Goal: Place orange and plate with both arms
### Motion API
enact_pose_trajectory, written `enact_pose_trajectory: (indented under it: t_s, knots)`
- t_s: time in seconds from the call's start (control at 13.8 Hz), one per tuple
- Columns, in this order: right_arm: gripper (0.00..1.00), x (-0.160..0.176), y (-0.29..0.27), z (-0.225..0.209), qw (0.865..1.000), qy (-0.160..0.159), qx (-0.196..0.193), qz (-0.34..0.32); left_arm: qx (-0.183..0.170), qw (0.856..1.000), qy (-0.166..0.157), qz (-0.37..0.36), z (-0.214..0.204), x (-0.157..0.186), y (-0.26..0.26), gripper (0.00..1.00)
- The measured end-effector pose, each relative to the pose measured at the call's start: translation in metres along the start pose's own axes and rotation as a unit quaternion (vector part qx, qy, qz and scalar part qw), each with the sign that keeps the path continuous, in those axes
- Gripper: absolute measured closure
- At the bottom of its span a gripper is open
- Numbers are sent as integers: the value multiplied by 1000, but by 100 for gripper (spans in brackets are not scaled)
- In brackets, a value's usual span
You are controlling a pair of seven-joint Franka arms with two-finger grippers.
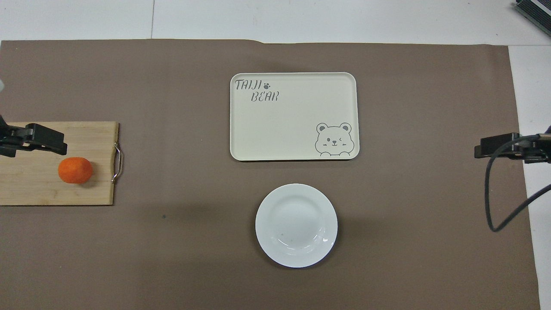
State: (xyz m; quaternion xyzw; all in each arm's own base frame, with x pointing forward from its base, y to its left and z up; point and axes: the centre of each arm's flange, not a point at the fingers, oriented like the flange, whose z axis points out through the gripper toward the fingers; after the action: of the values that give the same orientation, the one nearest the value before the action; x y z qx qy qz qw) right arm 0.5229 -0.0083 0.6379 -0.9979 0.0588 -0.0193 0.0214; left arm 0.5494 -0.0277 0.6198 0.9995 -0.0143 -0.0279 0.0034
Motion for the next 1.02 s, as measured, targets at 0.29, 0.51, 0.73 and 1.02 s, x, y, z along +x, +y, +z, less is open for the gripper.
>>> enact_pose_trajectory:
  t_s: [0.29, 0.51, 0.73, 1.02]
  knots:
    - [0, 0, 0, 0, 1000, 0, 0, 0, 0, 1000, 3, 0, -1, 1, 0, 0]
    - [0, 0, 0, 0, 1000, 0, 0, 0, 0, 1000, 9, 0, -1, 2, 0, 0]
    - [0, 0, 0, 0, 1000, 0, 0, 0, 0, 1000, 8, -1, 0, 2, -2, 0]
    - [0, 0, 0, 0, 1000, 0, 0, 0, 0, 1000, 6, -1, 7, 4, -6, 0]
